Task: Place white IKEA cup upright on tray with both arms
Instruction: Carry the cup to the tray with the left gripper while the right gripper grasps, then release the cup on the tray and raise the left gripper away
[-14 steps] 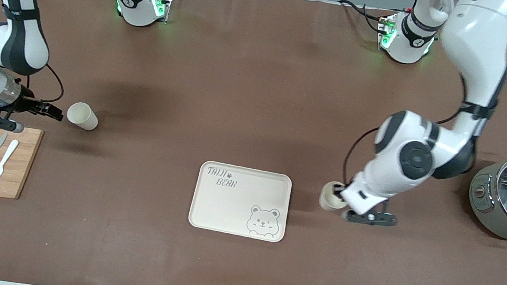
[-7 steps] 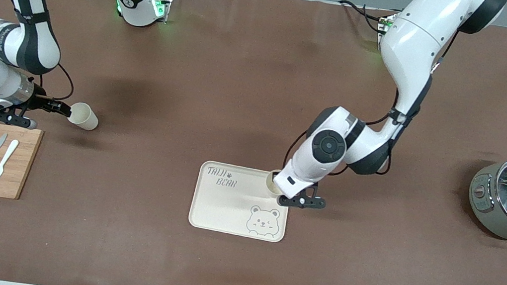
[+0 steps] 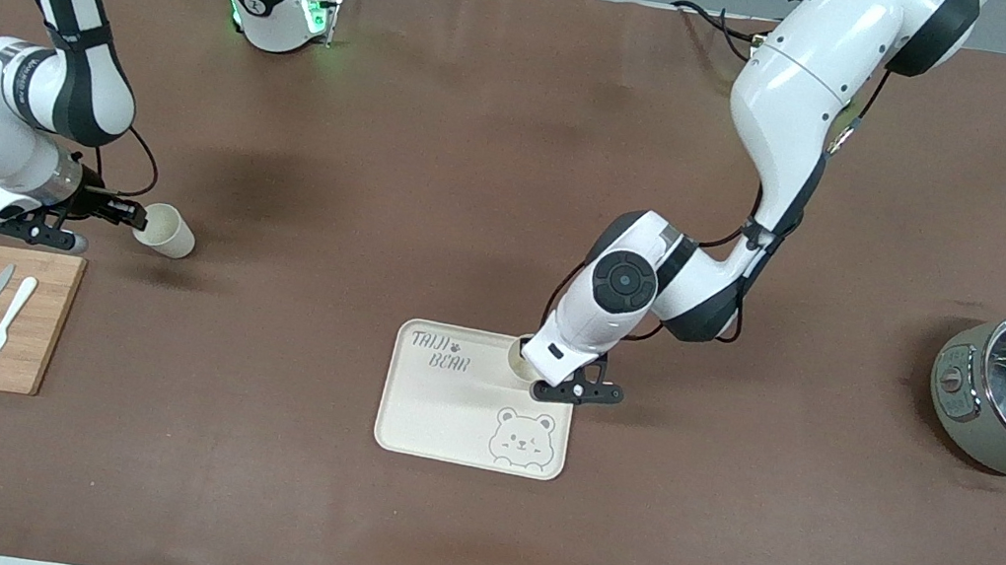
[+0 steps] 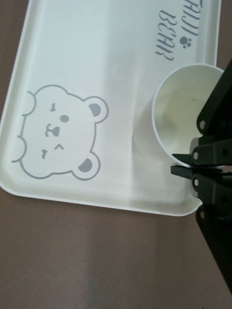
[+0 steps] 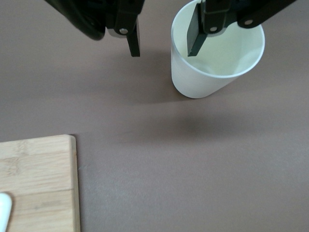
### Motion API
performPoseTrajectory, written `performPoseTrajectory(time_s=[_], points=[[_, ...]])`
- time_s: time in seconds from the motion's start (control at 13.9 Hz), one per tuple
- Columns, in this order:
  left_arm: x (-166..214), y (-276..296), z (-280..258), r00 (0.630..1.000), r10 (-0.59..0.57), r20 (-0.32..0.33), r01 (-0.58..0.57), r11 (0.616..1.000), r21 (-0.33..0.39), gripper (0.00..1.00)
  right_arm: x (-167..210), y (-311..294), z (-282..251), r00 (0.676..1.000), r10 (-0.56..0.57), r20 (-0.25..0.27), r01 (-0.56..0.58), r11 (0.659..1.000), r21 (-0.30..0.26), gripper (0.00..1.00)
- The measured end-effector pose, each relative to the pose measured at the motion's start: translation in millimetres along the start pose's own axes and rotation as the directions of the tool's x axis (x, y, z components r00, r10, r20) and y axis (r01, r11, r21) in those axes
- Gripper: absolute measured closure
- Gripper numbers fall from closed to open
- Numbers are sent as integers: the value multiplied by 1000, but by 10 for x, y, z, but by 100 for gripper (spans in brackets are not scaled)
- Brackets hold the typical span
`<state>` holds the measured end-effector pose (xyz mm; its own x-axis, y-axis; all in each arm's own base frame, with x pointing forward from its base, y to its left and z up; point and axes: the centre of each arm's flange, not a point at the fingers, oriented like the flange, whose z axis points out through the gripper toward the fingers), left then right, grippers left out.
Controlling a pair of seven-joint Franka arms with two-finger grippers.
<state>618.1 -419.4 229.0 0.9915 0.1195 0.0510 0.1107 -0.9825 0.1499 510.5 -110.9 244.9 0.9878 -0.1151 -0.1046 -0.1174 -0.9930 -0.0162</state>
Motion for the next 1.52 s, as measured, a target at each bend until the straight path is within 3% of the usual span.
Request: performPoseTrajectory(time_s=[0.07,0.29,0.36,0.58,0.65,0.87,1.23,1.37,1.52], points=[[26,-24,-5,1000,-4,-5,4,1000,-1,97,-6,-2,8,1000,0,1,0,1000,0,60],[108,-104,-24,1000,-18,-13,18,1000,-1,97,-8,-13,9,1000,-2,1,2,1000,1,96],[142,-135,-35,1000,-24,-16,24,1000,-1,97,-5,-37,-8,1000,-5,-2,5,1000,2,98],[216,-216,-53,999,-39,-20,39,999,-2,94,-1,-89,-28,1000,-15,0,15,1000,2,98],[229,-216,-67,999,-39,-23,39,999,-4,86,8,-109,-49,1000,-19,6,19,1000,3,98],[317,-191,-242,998,-44,-49,43,999,-24,53,119,-142,-311,999,-27,42,26,1000,7,98],[657,-547,-1182,992,-104,-64,104,995,-5,2,520,-597,-1142,997,-82,-5,82,996,20,98],[703,-771,-1685,994,-101,-35,102,994,31,0,617,-831,-1353,995,-88,-42,90,995,52,98],[698,-967,-2046,994,-106,-5,106,992,63,0,729,-1038,-1344,997,-68,-45,71,995,63,98]])
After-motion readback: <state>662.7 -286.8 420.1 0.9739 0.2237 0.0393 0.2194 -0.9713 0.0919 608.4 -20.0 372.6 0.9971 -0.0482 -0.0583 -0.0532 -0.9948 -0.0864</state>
